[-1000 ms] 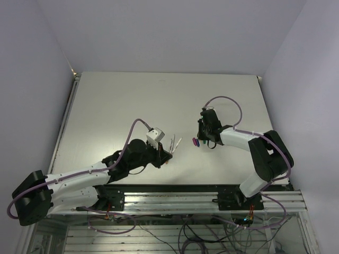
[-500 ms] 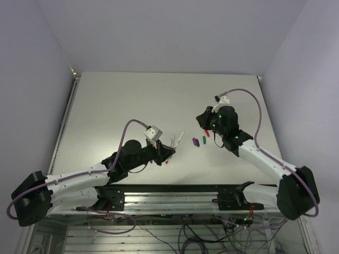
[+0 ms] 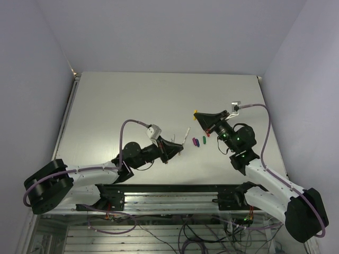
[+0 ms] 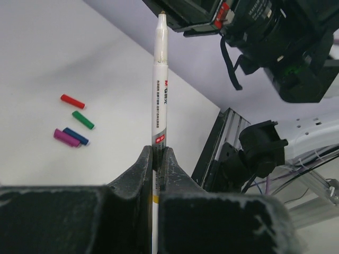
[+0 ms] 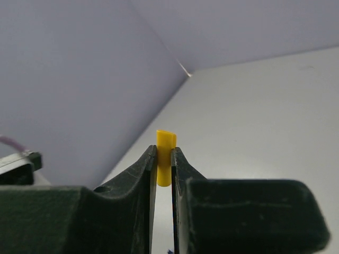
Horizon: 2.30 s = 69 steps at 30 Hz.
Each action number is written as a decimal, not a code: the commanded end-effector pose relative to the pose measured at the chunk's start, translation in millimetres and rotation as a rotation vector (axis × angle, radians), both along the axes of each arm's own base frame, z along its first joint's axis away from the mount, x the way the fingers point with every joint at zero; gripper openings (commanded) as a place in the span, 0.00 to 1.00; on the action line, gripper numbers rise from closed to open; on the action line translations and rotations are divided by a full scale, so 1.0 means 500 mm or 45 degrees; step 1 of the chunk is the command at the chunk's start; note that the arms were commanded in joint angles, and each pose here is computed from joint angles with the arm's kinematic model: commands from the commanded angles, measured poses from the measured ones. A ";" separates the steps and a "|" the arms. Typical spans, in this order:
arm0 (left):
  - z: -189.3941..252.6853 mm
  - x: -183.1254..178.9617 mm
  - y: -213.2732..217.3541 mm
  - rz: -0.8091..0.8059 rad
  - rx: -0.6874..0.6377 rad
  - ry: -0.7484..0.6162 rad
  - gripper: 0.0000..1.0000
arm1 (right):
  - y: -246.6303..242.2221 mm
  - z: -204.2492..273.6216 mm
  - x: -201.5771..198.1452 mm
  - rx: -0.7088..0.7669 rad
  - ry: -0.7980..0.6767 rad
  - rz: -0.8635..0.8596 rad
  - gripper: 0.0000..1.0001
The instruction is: Insert the pens into the pen caps
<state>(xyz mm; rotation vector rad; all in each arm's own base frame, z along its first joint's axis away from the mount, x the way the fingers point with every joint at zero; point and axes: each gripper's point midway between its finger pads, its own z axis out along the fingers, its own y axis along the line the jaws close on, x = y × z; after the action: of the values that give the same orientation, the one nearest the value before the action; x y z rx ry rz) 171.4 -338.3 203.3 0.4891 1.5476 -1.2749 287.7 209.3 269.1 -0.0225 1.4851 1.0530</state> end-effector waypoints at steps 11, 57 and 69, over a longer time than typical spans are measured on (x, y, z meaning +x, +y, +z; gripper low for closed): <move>0.121 0.010 -0.015 0.018 -0.208 -0.063 0.07 | 0.022 0.127 -0.082 0.361 -0.268 0.250 0.00; 0.112 0.025 -0.017 0.061 -0.187 -0.052 0.07 | 0.062 0.098 -0.105 0.364 -0.220 0.362 0.00; 0.156 0.027 0.001 0.102 -0.282 -0.097 0.07 | 0.080 0.058 -0.104 0.276 -0.159 0.371 0.00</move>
<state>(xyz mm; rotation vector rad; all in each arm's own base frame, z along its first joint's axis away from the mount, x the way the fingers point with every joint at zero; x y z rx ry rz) 184.0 -342.8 243.0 0.3846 1.4653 -1.2974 240.0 243.2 308.5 -0.1095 1.2361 1.4325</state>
